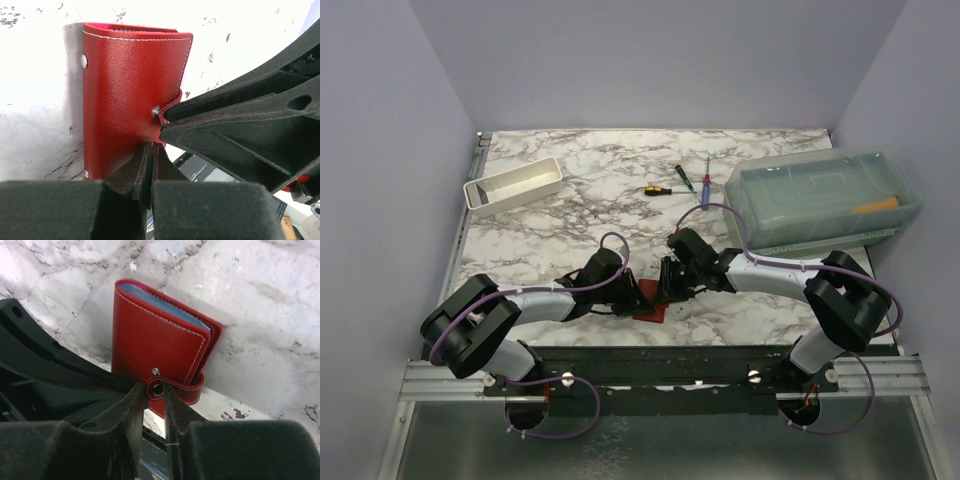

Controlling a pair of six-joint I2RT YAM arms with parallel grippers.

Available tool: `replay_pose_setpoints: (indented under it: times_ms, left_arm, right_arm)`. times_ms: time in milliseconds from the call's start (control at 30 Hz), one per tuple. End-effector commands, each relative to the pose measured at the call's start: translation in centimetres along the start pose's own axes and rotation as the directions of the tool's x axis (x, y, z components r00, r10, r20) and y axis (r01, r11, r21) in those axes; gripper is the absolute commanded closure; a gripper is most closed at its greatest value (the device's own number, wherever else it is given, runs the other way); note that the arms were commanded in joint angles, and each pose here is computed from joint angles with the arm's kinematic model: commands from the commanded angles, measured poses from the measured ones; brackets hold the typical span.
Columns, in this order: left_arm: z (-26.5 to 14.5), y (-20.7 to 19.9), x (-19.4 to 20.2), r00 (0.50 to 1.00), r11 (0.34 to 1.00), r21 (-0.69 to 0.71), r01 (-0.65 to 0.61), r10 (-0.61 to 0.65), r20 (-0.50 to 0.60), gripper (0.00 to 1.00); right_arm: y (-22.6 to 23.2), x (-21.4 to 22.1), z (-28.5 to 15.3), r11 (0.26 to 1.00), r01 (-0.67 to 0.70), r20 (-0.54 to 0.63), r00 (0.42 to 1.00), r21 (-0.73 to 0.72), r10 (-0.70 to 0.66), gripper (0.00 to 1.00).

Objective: Put the credit cards into the card holder
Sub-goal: Close the card holder at the center of the board.

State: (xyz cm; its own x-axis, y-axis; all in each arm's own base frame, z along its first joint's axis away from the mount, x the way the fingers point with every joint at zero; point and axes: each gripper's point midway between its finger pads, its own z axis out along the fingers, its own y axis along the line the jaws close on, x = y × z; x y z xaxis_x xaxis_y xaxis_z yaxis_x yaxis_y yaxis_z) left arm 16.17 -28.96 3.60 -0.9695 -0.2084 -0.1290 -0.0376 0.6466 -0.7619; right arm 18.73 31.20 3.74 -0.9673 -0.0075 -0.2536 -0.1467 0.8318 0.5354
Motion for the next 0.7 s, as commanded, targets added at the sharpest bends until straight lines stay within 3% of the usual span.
replay_pose_setpoints:
  times_ms: [0, 133, 300, 467, 667]
  left_arm:
    - [-0.2, 2.3, 0.7, 1.0, 0.997, -0.079, 0.0, 0.0, 0.003, 1.0]
    - [-0.2, 2.3, 0.7, 1.0, 0.997, -0.078, 0.0, 0.0, 0.001, 1.0]
    - [-0.4, 1.5, 0.6, 1.0, 0.998, -0.059, -0.004, 0.004, 0.002, 1.0]
    - [-1.5, 0.2, -0.1, 0.999, 0.998, -0.053, -0.025, 0.027, 0.03, 0.98]
    - [-2.9, -0.7, -1.2, 0.995, 0.994, -0.083, -0.064, 0.07, 0.075, 0.85]
  right_arm:
    - [-0.3, 1.1, -0.4, 0.999, -0.047, -0.045, 0.998, -0.021, 0.046, 0.76]
    - [-0.4, 0.9, -0.1, 0.999, -0.052, -0.048, 0.998, -0.015, 0.051, 0.8]
    - [-1.2, 0.2, 0.3, 0.998, -0.055, -0.019, 0.998, 0.035, 0.055, 0.99]
    - [-1.4, 0.0, 0.0, 0.997, -0.062, 0.005, 0.998, 0.045, 0.062, 1.0]
    - [-0.8, -0.8, -0.5, 0.996, -0.079, 0.035, 0.996, 0.028, 0.078, 1.0]
